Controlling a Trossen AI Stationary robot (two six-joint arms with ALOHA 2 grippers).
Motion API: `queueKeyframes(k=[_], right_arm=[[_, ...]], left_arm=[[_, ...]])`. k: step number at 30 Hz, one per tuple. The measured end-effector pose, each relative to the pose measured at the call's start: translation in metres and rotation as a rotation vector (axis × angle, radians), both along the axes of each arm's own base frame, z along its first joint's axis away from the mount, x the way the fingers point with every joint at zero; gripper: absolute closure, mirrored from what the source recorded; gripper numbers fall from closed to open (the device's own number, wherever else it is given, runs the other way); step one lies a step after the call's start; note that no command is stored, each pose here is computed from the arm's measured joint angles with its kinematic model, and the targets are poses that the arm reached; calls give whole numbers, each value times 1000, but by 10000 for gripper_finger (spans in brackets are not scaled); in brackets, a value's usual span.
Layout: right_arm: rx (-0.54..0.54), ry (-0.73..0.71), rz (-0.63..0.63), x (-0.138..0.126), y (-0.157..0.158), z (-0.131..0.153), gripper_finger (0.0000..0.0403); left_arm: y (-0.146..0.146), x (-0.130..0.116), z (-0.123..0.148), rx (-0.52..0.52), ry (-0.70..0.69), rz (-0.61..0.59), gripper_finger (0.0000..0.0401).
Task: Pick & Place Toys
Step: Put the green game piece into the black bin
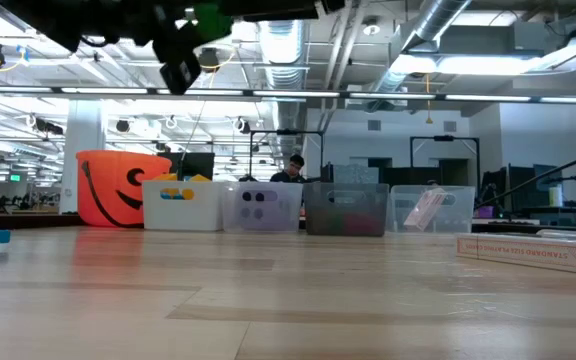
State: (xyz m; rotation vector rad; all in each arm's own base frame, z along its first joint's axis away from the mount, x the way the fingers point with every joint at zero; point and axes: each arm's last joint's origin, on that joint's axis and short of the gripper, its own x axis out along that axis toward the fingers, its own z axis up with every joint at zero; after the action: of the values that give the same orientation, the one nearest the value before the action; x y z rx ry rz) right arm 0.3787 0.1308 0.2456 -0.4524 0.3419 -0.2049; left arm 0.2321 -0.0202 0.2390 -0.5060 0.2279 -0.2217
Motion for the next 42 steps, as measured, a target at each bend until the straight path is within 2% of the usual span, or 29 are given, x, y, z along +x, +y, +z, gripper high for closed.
queueKeyframes(k=[4,13,30,36,42], right_arm=[[-11,-18,-42,3,-8,2,88],[-21,-50,-75,8,-23,5,88],[-35,-50,-64,8,-21,6,93],[-32,-50,-65,8,-21,6,140],[-47,-46,-69,8,-21,6,238]], left_arm=[[-3,1,6,-4,-61,-12,275],[-3,9,-2,-4,-52,5,272],[7,22,-8,-8,-97,54,270],[7,22,-8,-8,-100,54,270],[7,22,-9,-24,-92,56,270]])
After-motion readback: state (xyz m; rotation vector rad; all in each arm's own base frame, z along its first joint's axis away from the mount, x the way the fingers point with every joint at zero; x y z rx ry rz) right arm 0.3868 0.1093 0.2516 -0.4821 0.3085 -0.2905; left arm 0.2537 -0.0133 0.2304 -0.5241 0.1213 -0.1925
